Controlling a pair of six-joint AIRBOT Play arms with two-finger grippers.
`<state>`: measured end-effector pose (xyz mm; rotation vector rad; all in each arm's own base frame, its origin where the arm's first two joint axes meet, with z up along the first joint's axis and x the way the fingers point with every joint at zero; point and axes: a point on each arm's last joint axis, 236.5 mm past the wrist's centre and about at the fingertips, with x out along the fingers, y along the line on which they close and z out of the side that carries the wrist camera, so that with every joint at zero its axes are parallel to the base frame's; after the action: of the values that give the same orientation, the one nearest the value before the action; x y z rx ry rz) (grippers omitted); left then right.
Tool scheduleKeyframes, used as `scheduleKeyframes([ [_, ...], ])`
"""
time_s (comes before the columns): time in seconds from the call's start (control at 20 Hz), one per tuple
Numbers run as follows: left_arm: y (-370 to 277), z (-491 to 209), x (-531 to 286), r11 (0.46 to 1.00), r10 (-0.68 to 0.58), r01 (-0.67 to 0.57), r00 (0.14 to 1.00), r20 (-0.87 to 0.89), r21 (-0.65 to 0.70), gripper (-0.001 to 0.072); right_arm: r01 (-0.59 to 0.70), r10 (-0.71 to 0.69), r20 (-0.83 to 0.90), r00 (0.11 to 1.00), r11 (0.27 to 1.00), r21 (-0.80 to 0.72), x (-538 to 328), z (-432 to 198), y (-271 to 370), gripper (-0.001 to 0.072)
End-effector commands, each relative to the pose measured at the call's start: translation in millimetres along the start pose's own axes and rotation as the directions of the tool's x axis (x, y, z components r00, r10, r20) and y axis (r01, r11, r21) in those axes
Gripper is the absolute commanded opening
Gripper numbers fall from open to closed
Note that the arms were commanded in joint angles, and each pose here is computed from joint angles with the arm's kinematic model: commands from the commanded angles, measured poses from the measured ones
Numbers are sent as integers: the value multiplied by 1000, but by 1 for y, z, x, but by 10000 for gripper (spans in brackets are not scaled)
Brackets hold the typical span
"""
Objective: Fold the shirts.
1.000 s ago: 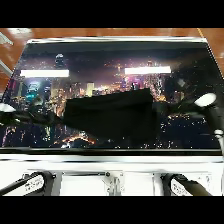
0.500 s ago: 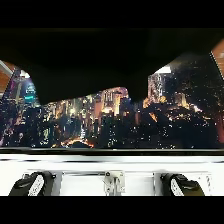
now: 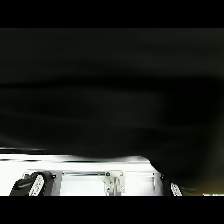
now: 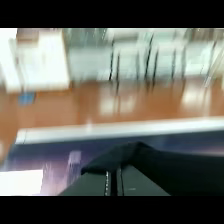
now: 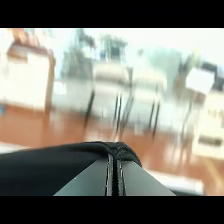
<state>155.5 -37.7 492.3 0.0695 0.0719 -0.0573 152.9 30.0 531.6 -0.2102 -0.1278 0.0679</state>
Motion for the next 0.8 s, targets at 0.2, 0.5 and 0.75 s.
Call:
scheduleKeyframes([
  [0.2, 27, -202, 89, 987, -76, -27, 797, -600, -160, 37, -33, 222, -773, 594, 967, 253, 77, -222, 22, 63],
  [0.5, 47, -370, 209, 950, -218, -76, 533, -818, -302, 37, 3, 342, -874, 346, 931, 366, 208, -438, 83, 63],
  [0.75, 46, -429, 325, 893, -318, -106, 538, -780, -438, 38, 58, 292, -768, 571, 918, 392, 331, -513, 110, 63],
])
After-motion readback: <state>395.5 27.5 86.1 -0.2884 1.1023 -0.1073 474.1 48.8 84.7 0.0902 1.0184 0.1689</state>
